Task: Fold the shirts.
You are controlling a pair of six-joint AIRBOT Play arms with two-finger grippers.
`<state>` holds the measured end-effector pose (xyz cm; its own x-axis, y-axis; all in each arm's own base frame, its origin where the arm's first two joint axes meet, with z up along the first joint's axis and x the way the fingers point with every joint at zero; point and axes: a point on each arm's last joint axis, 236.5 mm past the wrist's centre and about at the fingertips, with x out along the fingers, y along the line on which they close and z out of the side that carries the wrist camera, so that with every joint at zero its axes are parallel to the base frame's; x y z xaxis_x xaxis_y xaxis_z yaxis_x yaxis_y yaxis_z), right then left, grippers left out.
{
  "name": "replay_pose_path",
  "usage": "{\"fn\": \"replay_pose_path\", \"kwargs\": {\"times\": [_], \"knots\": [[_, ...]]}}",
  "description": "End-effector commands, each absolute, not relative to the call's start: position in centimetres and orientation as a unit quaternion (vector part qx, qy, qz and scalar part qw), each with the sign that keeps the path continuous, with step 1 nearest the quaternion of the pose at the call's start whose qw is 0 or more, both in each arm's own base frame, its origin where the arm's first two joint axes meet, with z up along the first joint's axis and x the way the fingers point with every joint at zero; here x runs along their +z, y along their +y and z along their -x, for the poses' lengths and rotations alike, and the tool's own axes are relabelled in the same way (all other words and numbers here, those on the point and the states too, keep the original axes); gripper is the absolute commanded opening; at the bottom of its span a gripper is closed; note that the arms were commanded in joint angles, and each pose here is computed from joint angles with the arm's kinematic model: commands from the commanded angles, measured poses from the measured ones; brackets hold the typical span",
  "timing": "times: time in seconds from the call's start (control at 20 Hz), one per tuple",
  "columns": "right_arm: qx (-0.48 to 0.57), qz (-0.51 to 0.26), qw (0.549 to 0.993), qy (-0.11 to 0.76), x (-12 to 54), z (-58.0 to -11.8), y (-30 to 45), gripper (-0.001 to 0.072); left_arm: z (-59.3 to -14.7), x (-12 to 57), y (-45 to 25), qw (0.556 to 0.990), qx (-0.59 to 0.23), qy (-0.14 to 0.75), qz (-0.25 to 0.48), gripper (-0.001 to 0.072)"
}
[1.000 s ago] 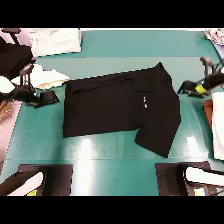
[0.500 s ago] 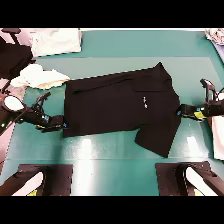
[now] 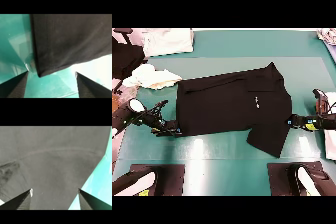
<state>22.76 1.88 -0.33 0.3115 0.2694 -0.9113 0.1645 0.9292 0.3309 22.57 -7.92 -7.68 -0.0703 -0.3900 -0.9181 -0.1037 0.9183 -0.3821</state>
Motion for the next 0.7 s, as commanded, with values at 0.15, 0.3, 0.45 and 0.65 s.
{"fn": "replay_pose_path", "kwargs": {"times": [0.15,0.3,0.45,0.65], "knots": [[0.034,-0.185,0.772,0.607,-1.5,-20.0,2.5,0.0646,-26.1,-6.2,-11.4,0.693,-0.158,0.661,0.241,0.0470],[0.021,-0.191,0.759,0.622,-2.5,-18.5,2.5,0.0647,-26.9,-6.2,-11.2,0.704,-0.151,0.650,0.243,0.0369],[-0.013,-0.189,0.752,0.632,-2.8,-17.4,1.5,0.0677,-27.5,-5.6,-11.2,0.709,-0.153,0.644,0.242,0.0175],[-0.047,-0.238,0.728,0.641,-3.5,-17.3,0.7,0.0689,-28.1,-3.7,-11.6,0.710,-0.172,0.641,0.235,0.0030]]}}
